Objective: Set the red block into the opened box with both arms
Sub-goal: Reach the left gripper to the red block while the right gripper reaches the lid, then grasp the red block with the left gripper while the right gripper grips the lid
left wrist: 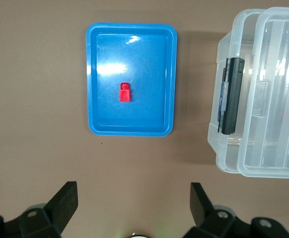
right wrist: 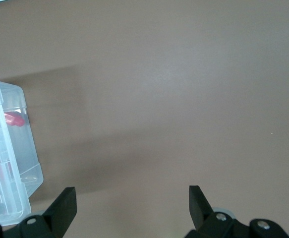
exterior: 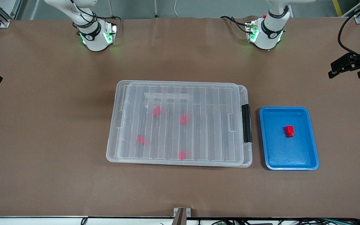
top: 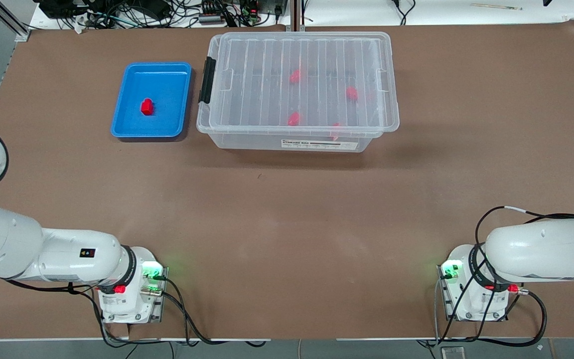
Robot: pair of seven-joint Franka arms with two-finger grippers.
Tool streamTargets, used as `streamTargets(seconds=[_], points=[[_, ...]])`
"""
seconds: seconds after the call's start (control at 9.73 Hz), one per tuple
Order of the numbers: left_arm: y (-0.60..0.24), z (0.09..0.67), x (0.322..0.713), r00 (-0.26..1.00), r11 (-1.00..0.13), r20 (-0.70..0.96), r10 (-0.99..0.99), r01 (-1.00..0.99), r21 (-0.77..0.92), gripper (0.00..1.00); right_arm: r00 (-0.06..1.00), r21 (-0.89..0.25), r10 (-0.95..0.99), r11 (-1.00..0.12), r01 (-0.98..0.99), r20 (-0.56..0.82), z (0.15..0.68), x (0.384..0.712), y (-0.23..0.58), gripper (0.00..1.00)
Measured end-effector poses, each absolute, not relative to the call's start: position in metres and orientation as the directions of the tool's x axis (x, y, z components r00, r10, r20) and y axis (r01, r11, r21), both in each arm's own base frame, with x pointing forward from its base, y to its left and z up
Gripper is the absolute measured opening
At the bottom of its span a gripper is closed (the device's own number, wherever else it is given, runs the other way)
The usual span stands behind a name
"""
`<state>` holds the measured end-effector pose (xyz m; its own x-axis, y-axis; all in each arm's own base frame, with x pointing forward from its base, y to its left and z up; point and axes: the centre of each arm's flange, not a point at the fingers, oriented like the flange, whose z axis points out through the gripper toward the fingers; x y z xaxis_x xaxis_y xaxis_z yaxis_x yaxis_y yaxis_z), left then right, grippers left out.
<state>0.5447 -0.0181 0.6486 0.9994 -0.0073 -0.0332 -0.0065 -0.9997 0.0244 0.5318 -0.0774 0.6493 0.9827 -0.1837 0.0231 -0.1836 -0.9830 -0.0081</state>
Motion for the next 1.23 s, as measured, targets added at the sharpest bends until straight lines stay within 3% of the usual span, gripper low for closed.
streamTargets(seconds=[0.21, 0.62, 0.93, 1.23], points=[[-0.011, 0.611, 0.562, 0.999, -1.000, -0.044, 0.008, 0.009, 0.022, 0.97, 0.997, -0.006, -0.075, -0.997, -0.075, -0.013, 0.620, 0.555, -0.019, 1.00], [0.009, 0.457, 0.600, 0.998, -0.999, -0.029, 0.051, 0.051, 0.015, 0.96, 0.991, -0.032, 0.089, -0.996, 0.087, -0.101, 0.465, 0.630, 0.088, 1.00], [0.026, 0.366, 0.620, 0.996, -0.997, -0.046, 0.079, 0.080, 0.000, 0.95, 0.972, -0.074, 0.179, -0.983, 0.169, -0.152, 0.395, 0.639, 0.145, 1.00], [0.023, 0.276, 0.636, 0.994, -0.995, -0.039, 0.098, 0.097, -0.013, 0.95, 0.964, -0.083, 0.218, -0.975, 0.207, -0.151, 0.387, 0.634, 0.175, 1.00]])
